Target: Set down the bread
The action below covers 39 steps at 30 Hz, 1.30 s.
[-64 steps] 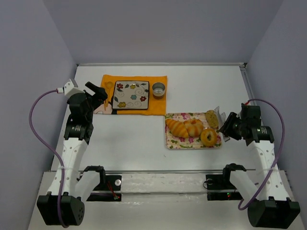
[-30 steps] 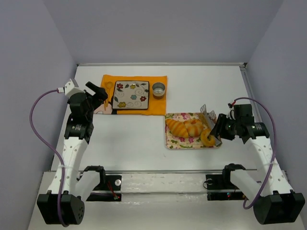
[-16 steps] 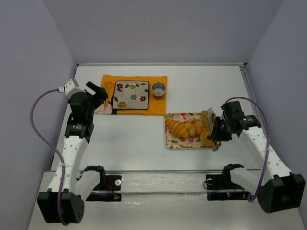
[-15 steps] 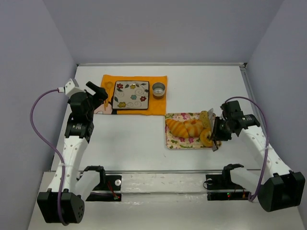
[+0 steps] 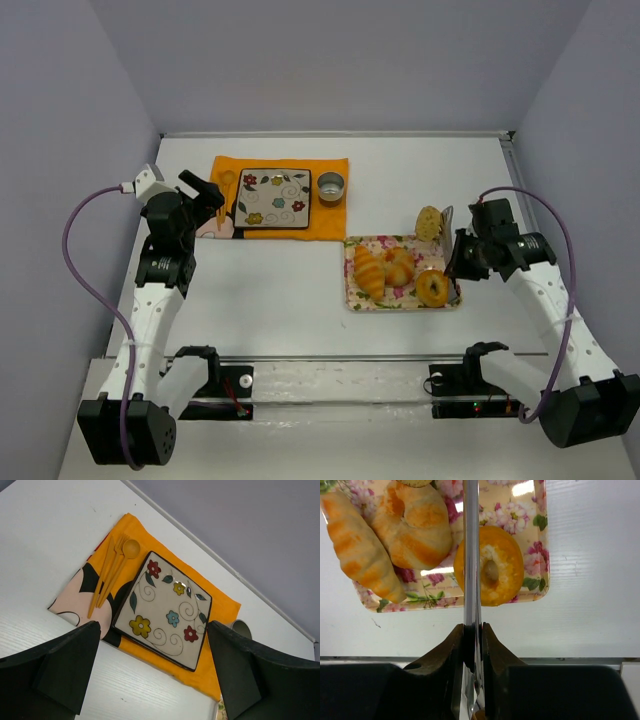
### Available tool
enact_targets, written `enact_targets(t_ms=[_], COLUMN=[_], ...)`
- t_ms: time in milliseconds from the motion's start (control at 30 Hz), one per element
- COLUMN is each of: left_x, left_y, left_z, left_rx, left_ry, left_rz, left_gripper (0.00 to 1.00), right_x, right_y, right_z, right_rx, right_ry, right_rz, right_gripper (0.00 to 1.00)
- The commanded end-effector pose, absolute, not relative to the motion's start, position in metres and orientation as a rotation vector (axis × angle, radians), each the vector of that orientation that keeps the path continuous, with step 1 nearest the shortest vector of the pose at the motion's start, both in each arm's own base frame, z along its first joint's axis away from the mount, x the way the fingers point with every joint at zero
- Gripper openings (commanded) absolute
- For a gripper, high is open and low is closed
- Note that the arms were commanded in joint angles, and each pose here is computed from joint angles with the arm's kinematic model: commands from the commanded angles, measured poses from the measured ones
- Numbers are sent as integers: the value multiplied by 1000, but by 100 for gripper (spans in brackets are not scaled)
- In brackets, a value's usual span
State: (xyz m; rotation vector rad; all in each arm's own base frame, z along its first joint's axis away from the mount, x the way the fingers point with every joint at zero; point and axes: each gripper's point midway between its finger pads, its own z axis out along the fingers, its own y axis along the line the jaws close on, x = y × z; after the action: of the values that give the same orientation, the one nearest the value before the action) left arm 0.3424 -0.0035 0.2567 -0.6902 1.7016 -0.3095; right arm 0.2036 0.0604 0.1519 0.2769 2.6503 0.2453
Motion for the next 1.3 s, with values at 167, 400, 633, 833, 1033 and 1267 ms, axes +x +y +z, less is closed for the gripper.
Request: enact_targets(t_ms=[167,400,633,833,1033,1267], left_x=[346,346,346,344,343,345], left_y=[-3,-2,-5,-5,-2,-1], left_z=[270,270,268,270,268,265], left_rx=[-677,-680,-675,-679,-692,-703], left_ry=[1648,1649,1660,1655,1657,1661], left_rz=[-322,-315,-334,-334,-319,-310], left_gripper=[99,99,99,99,99,99], right_x=[231,275,350,398,427,412], right_y=[76,155,247,338,373,389], right_z=[215,265,284,265,210,174], right_rx=[142,-131,-351,-524,-546,-627], right_ry=[2432,2274,2171,2156,2256,2326], right_rz=[323,442,541,595,517,463], right_gripper=[7,7,7,7,7,7])
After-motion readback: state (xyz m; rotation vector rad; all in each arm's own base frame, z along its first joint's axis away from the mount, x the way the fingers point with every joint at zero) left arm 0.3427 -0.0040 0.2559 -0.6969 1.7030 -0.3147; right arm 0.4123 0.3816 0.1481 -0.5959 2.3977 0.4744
